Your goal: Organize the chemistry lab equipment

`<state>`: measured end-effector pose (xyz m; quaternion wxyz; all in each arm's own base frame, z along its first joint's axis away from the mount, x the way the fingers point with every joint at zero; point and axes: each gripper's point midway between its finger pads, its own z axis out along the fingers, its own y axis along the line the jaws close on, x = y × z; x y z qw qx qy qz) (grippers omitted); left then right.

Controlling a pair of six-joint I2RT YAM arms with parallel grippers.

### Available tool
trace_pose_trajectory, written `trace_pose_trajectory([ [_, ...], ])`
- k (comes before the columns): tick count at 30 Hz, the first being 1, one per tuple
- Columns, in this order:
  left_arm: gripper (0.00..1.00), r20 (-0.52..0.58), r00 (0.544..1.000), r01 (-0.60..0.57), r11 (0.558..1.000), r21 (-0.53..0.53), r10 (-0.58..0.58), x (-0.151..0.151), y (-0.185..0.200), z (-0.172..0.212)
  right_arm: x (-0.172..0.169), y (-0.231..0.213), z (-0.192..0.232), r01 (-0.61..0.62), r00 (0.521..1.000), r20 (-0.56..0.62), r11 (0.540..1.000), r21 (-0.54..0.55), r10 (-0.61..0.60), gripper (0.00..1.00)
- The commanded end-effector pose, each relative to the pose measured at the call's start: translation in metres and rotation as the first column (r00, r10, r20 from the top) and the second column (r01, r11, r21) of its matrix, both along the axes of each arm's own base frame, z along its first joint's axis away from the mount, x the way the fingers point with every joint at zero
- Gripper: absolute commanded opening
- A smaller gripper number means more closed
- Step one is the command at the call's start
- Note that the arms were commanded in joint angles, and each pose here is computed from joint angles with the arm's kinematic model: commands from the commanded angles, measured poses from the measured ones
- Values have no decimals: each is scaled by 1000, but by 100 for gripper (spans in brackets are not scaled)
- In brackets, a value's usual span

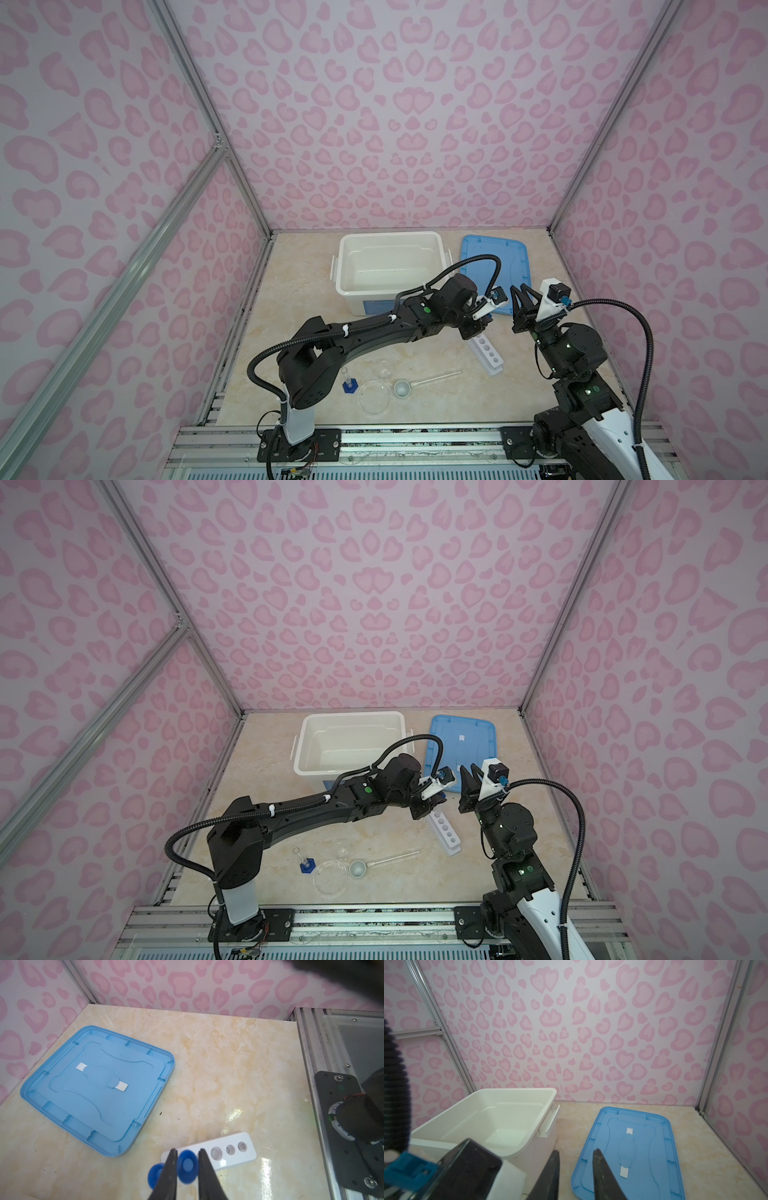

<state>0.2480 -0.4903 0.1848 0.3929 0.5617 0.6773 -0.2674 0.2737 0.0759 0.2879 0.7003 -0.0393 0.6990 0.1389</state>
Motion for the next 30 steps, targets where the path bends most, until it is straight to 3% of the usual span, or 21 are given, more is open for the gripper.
trace_pose_trajectory([
  [1, 14, 18, 1000, -14, 1000, -19, 15, 5, -3, 0, 0, 1, 3, -5, 1000, 21, 1000, 6, 5, 28],
  [30, 26, 23, 999, -29, 999, -15, 29, 9, -3, -7, 0, 1, 3, -7, 1000, 21, 1000, 7, 7, 28],
])
